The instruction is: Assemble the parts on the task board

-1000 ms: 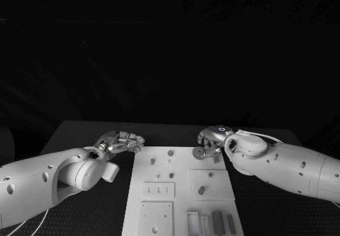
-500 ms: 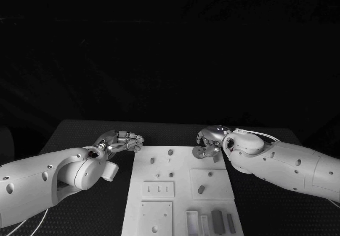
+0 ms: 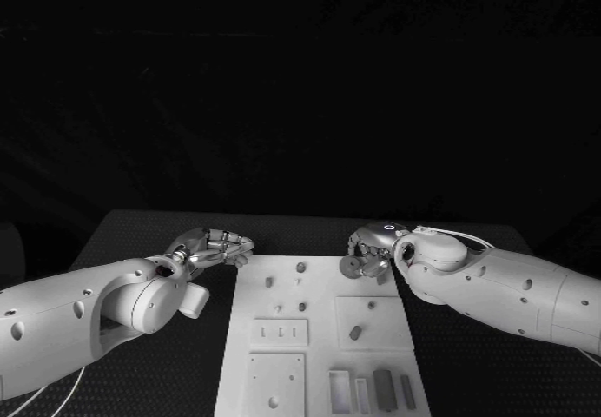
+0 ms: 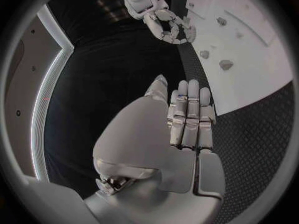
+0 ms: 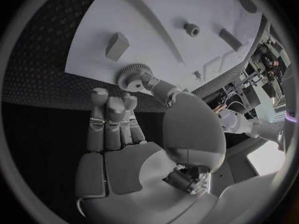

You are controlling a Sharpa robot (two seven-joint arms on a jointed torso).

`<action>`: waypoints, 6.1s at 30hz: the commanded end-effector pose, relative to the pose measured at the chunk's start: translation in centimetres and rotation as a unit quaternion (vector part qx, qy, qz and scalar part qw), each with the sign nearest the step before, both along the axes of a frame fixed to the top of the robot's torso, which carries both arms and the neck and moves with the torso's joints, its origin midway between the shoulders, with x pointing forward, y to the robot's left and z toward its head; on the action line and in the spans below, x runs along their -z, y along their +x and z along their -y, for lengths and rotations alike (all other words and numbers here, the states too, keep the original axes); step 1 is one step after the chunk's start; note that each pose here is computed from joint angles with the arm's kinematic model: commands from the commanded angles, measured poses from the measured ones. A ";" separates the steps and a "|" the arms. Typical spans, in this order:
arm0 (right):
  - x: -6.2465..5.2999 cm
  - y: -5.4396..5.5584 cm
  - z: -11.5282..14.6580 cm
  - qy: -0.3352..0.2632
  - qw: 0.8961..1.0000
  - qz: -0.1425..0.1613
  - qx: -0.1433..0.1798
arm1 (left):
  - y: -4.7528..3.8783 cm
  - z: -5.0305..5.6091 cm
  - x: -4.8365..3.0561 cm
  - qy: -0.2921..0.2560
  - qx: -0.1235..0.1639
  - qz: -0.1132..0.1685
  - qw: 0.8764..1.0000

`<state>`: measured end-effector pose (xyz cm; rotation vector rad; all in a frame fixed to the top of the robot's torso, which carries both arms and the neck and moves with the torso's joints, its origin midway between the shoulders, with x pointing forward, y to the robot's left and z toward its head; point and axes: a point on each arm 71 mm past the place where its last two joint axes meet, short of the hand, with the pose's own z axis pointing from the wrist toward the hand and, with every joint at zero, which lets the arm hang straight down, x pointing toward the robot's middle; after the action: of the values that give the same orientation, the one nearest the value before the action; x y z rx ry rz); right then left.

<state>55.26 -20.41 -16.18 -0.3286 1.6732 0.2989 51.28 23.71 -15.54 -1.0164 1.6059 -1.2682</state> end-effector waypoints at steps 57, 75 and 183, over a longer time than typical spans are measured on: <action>2.3 -0.3 0.0 -0.026 0.999 -0.005 -0.026 | 0.00 0.1 -0.06 -0.004 0.006 0.000 1.000; 2.0 -0.5 -0.6 -0.016 0.999 0.022 -0.040 | -0.05 0.0 -0.07 -0.004 0.006 0.000 1.000; 3.5 -3.7 -11.2 0.013 0.988 0.098 -0.117 | -0.13 0.2 -0.09 -0.003 0.004 -0.001 1.000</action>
<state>51.40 -8.74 -19.38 -0.5459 1.4161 0.4552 51.16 23.64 -15.57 -1.0177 1.6117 -1.2700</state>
